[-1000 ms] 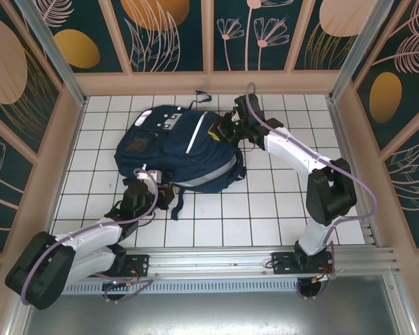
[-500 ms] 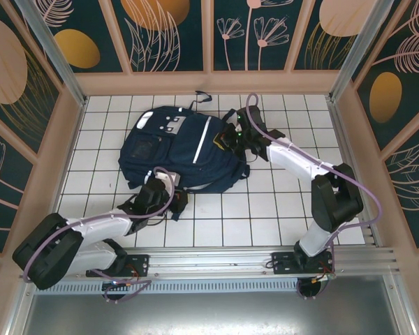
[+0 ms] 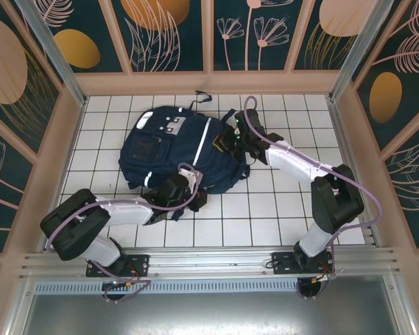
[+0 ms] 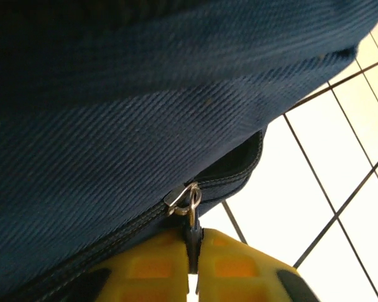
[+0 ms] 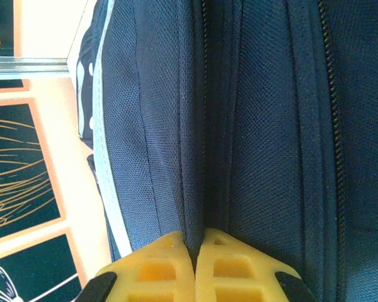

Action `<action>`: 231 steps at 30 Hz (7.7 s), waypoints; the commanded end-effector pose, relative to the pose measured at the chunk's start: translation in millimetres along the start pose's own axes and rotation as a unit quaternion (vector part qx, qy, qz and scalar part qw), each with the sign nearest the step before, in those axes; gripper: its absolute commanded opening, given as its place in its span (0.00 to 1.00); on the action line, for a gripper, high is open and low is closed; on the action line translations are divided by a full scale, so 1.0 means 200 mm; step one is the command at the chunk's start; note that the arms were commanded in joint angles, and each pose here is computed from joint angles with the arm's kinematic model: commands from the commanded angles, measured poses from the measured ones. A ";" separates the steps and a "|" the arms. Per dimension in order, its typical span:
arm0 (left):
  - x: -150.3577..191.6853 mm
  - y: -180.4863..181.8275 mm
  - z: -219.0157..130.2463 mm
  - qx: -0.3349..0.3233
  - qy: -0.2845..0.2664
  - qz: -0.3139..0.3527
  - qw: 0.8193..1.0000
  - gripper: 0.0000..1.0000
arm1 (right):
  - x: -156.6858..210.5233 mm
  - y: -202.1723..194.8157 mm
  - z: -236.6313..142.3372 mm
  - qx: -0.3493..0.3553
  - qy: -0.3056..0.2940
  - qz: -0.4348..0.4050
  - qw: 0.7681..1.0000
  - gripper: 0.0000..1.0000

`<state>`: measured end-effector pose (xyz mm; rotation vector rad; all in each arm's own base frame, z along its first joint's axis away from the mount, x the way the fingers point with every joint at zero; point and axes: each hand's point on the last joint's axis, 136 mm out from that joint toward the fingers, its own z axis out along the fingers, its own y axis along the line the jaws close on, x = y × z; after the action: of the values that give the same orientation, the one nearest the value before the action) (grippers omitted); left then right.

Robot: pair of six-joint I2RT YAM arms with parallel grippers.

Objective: Pack the student bag

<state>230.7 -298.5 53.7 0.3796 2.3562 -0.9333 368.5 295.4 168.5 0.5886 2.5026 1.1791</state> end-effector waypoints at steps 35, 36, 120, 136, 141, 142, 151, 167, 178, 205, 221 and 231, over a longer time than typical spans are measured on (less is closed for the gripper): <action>-0.02 0.02 -0.11 -0.012 -0.037 0.018 0.999 0.00 | -0.02 -0.74 0.00 0.052 -0.003 -0.025 0.998 0.36; -0.02 0.02 -0.11 -0.014 -0.036 0.019 0.999 0.00 | -0.03 -0.73 0.00 0.048 -0.004 -0.026 0.998 0.33; -0.04 -0.11 -0.12 0.019 -0.002 0.013 1.000 0.04 | 0.25 -0.77 -0.22 0.169 -0.097 -0.061 0.979 0.62; -0.05 -0.17 -0.11 0.056 -0.003 0.007 0.998 0.06 | 0.15 -0.20 -0.24 0.065 -0.030 -0.194 0.979 0.58; -0.06 -0.18 -0.12 0.058 -0.004 0.008 0.998 0.07 | 0.09 -0.20 -0.13 0.062 -0.017 -0.148 0.987 0.58; -0.06 -0.18 -0.12 0.058 -0.005 0.008 0.998 0.07 | 0.09 -0.19 -0.11 0.047 -0.011 -0.136 0.989 0.57; -0.03 -0.14 -0.15 0.047 -0.011 0.006 0.999 0.07 | 0.04 -0.07 -0.08 -0.009 -0.012 -0.074 0.997 0.42; -0.06 -0.19 -0.13 0.063 -0.013 0.007 0.998 0.08 | 0.02 0.01 0.08 -0.057 0.000 0.027 0.998 0.00; -0.15 -0.29 -0.09 0.087 -0.022 0.012 0.996 0.20 | 0.05 0.00 0.09 -0.056 -0.007 0.041 0.998 0.00; -0.24 -0.35 -0.29 0.053 -0.010 0.080 0.995 0.59 | -0.02 0.02 -0.28 -0.035 -0.098 -0.135 0.985 0.45; -0.56 -0.08 -0.51 -0.036 -0.087 -0.005 0.996 0.63 | 0.47 -0.25 -0.23 0.043 0.000 -0.281 0.959 0.42; -0.59 0.02 -0.54 -0.039 -0.106 -0.043 0.993 0.63 | 0.75 -0.36 -0.13 -0.088 0.055 -0.219 0.970 0.53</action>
<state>282.8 -223.9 178.3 0.1528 2.2502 -0.8307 205.7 287.7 78.2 -0.0971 2.5774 1.0124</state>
